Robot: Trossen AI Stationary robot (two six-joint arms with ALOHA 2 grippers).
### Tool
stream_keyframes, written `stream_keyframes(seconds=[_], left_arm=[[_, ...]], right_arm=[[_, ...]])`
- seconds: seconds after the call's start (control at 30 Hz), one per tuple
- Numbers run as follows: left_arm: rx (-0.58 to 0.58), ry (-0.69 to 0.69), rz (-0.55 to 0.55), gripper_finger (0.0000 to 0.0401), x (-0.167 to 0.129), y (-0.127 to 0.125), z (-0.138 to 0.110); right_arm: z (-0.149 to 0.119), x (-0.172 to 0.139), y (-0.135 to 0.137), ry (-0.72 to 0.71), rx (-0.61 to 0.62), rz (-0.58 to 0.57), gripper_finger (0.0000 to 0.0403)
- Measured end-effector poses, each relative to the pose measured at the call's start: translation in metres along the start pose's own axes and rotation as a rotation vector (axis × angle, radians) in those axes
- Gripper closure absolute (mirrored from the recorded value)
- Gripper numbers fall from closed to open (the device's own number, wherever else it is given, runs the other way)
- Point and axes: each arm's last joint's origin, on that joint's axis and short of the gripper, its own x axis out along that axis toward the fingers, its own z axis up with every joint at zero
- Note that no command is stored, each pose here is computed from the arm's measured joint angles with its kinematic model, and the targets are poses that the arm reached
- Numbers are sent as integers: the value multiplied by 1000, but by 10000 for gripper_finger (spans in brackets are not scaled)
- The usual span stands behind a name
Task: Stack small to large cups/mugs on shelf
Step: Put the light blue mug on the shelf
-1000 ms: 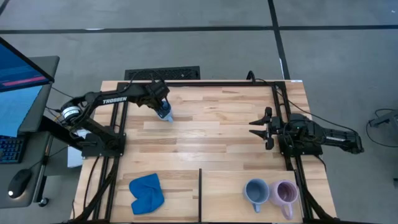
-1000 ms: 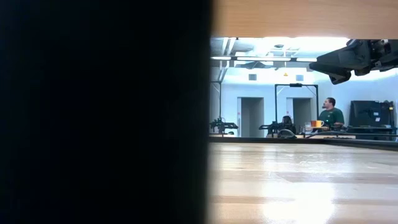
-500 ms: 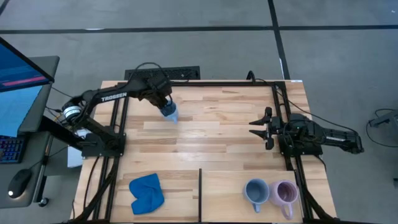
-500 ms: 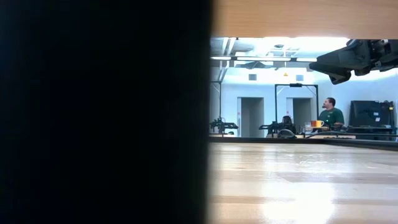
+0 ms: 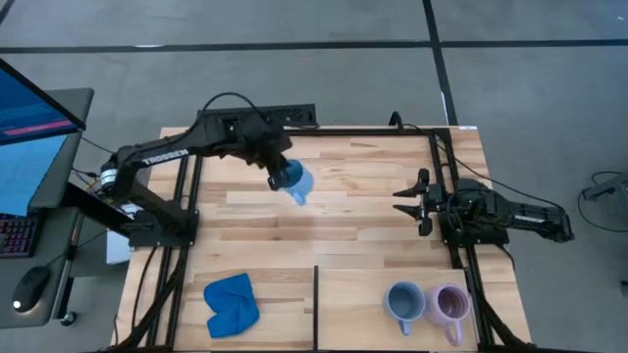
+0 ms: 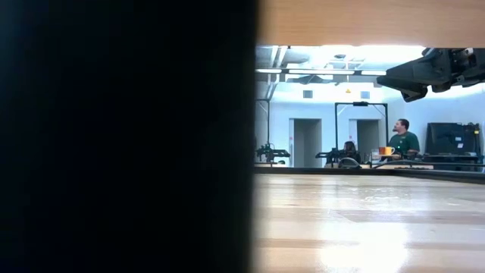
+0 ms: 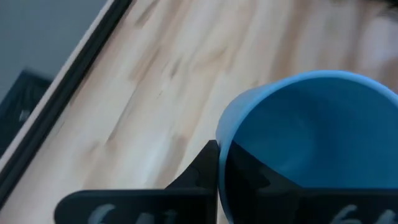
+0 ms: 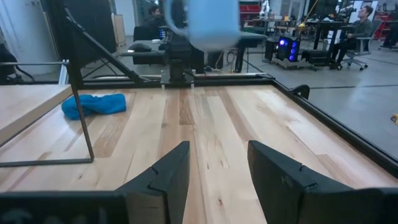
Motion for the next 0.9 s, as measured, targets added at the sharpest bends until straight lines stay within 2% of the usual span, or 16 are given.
stream_keyframes(seconds=[0.13, 0.23, 0.47, 0.7, 0.9], left_arm=[[65, -55, -68, 401, -16, -34, 8], [93, -78, -70, 401, -20, -57, 11], [169, -44, -97, 401, -9, -108, 20], [222, -18, -141, 401, 6, -153, 38], [254, 35, -158, 401, 14, -188, 46]], right_arm=[[0, 0, 0, 0, 1, 0, 220], [-1, 1, 0, 11, 8, 1, 220], [-6, 6, 0, 85, 16, 4, 220], [-13, 12, 0, 173, 43, 7, 220], [-13, 13, -1, 173, 43, -3, 220]])
